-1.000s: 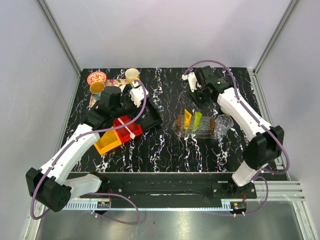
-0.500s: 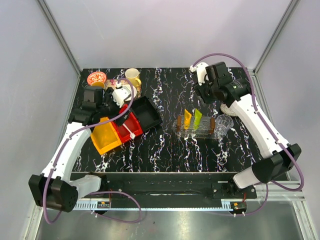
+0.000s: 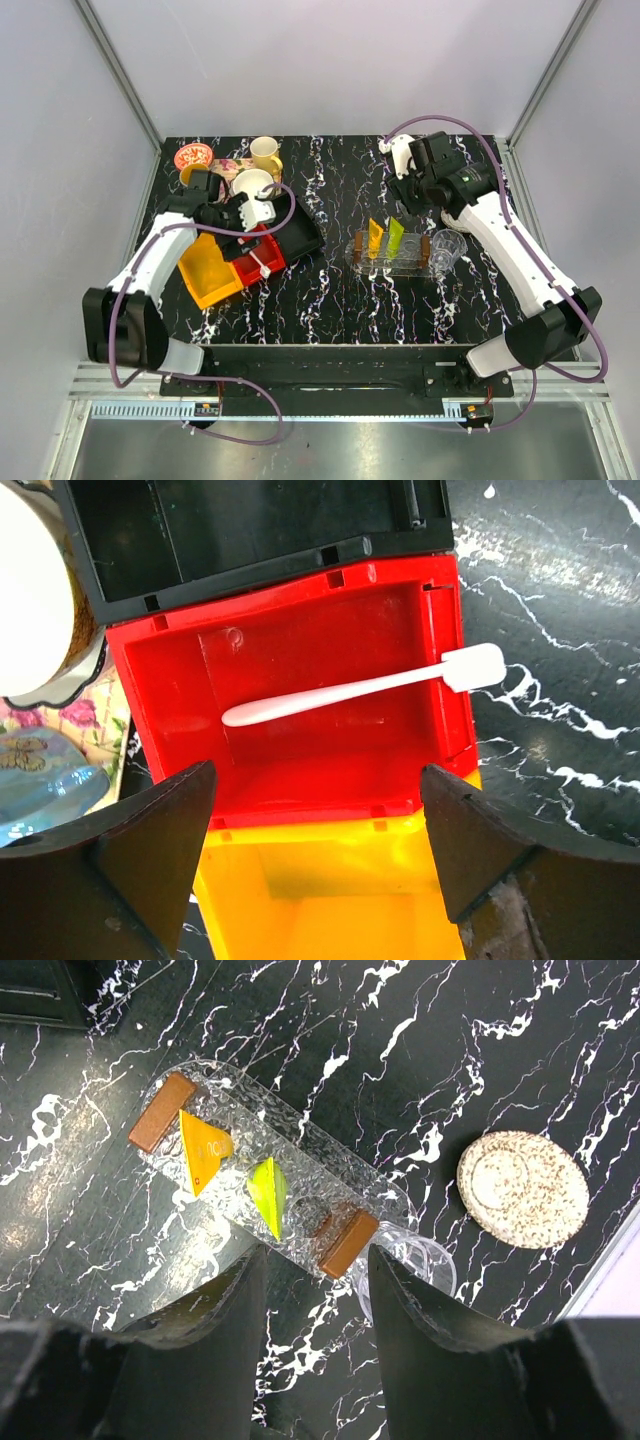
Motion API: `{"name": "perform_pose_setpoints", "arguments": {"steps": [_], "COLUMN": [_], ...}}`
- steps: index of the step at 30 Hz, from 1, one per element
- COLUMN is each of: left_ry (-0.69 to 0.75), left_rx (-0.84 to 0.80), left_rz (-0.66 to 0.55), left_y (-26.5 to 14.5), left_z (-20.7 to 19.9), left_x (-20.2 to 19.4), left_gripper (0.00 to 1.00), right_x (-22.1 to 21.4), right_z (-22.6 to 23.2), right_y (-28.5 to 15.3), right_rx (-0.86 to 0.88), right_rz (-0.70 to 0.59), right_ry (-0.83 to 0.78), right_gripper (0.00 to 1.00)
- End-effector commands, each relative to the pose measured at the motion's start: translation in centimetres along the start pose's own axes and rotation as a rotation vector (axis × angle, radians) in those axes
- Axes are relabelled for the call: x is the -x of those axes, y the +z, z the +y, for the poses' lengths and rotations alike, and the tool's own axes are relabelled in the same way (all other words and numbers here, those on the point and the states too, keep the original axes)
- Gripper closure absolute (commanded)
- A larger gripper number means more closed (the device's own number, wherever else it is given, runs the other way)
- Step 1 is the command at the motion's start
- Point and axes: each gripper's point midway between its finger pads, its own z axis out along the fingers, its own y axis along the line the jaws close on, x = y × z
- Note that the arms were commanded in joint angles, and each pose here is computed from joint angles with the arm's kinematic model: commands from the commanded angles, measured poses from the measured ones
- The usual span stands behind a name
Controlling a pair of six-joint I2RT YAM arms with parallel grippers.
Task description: Prepare toiletry sets of a toothbrush and toothpaste on the tray
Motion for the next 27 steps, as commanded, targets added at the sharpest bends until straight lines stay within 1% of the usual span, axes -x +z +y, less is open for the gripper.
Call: {"name": "perform_pose_setpoints", "arguments": {"steps": [1,2,6,8,14,18,23,27], "left_ry": [0.146,0.167,0.181,0.194,0.232,0.255,0.289,0.300], "left_rx": [-0.051,-0.050,-0.101,-0.120,-0.175,-0.189,-0.227,-0.233], "left_rz": [-0.037,-0.040,-0.015,0.016,0.074,0.093,0.153,0.177], "left_y": [0.2,0.1,1.1,1.9,3.5,4.6,6.1,6.9], "left_z": [1.7,2.3,2.3,2.3,1.4,1.1,0.1,-0.1], "left_x": [1.6,2.0,1.5,0.9,-0.8,-1.3,-2.5,-3.0], "left_gripper": [0.14,0.16,0.16,0.17,0.18,0.18,0.17,0.17], "right_x": [1.3,1.3,0.8,0.7,0.4,0.3,0.1,-0.2], "right_z": [0.1,0.1,0.3,0.4,0.8,1.0,1.0,1.1], "right_y": [-1.3,-1.3,-0.8,-0.4,0.2,0.6,0.6,0.6], "right_rx": [0.003,0.001,0.006,0.011,0.030,0.039,0.039,0.041], "right_rz": [-0.076,-0.075,-0.059,-0.054,-0.041,-0.035,-0.033,-0.028], "right_ry": [-0.012,-0.012,-0.016,-0.019,-0.017,-0.016,-0.015,-0.015], "right_gripper": [0.50,0.50,0.50,0.51,0.51,0.51,0.51,0.51]}}
